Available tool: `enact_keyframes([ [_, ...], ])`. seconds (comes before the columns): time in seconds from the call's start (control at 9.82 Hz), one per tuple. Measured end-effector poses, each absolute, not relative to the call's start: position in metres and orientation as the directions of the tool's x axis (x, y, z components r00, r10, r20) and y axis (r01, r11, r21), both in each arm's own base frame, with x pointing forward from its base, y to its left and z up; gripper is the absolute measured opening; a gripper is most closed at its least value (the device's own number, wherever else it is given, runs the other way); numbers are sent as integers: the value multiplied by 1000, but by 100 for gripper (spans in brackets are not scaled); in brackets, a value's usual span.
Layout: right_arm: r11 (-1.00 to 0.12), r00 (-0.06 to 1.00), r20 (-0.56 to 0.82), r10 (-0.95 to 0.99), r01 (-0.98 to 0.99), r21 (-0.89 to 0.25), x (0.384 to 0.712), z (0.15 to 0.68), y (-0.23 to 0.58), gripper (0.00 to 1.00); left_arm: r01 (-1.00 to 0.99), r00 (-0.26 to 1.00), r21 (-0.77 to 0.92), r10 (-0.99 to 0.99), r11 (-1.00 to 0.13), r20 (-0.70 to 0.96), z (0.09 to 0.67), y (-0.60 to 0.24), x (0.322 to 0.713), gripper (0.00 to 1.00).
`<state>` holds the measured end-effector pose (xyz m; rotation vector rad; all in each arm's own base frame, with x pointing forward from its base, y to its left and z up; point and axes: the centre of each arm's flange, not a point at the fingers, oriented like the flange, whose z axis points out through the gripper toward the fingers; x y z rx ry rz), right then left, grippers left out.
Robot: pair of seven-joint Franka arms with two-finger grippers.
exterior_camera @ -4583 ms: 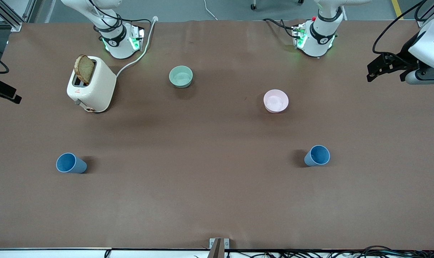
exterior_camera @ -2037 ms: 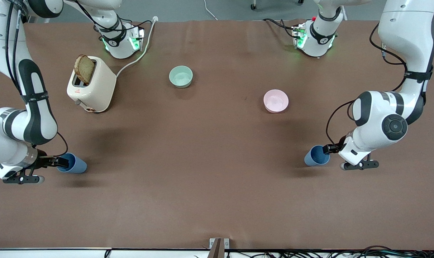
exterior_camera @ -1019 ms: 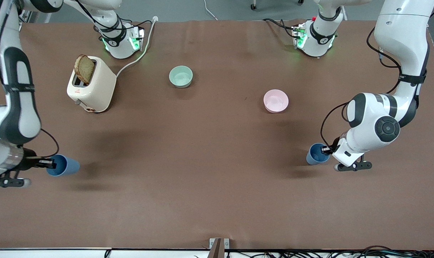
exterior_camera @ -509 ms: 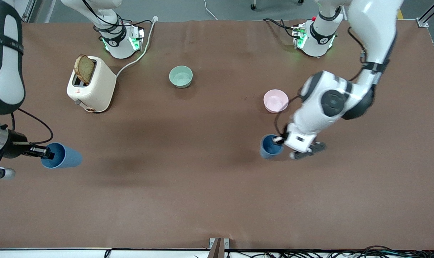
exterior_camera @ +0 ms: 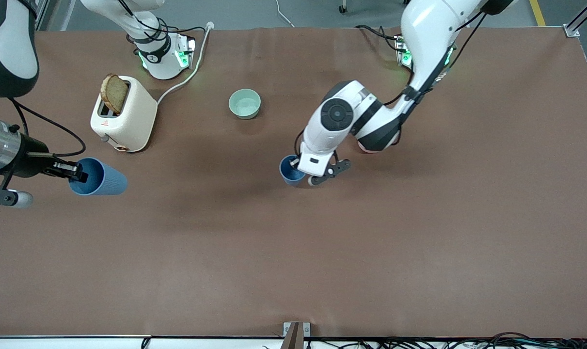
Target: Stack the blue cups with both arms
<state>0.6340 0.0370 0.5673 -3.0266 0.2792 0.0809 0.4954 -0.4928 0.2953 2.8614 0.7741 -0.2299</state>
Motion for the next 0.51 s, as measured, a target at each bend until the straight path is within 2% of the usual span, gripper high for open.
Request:
enact_keyframes([
  [0.51,-968,975,-7,-224,-223,-116,639,568,84,4,511,853,86,493,-855,-171,264,-485,508,5],
])
